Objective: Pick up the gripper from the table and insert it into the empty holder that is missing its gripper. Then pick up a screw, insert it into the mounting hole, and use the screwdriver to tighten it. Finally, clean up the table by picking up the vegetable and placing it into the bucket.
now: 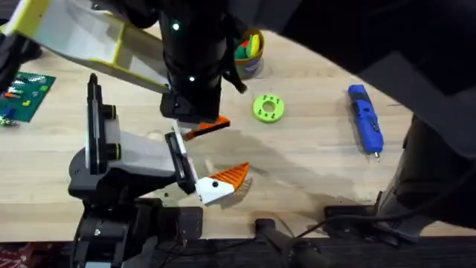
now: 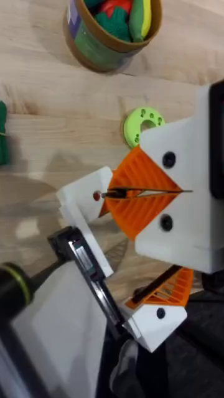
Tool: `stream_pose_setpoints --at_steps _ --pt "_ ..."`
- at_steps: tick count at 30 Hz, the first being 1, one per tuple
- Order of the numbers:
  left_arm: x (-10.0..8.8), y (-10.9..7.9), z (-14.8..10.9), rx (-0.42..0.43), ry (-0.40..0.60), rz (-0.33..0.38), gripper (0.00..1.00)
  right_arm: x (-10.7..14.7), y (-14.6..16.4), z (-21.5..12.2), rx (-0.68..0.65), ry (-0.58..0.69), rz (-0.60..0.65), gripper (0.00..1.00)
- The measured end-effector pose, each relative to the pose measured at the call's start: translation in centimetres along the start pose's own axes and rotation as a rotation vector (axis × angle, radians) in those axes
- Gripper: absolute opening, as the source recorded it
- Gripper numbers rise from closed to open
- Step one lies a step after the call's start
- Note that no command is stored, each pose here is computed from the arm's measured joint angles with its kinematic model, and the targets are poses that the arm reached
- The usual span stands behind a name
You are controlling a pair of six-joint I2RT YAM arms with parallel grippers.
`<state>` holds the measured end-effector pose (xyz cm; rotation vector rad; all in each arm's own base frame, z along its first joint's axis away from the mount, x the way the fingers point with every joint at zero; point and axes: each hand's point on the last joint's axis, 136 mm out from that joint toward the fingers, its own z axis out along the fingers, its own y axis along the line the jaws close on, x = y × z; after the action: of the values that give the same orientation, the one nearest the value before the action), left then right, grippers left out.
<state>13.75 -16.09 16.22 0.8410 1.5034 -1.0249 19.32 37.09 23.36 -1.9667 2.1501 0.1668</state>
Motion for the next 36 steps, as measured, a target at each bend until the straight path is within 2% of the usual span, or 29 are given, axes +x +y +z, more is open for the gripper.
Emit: stream_pose_setpoints --at_steps 36 --pt "-0.01 0.00 0.00 0.000 0.000 0.001 0.986 -0.17 -0.08 0.29 0.000 0.000 0.000 0.006"
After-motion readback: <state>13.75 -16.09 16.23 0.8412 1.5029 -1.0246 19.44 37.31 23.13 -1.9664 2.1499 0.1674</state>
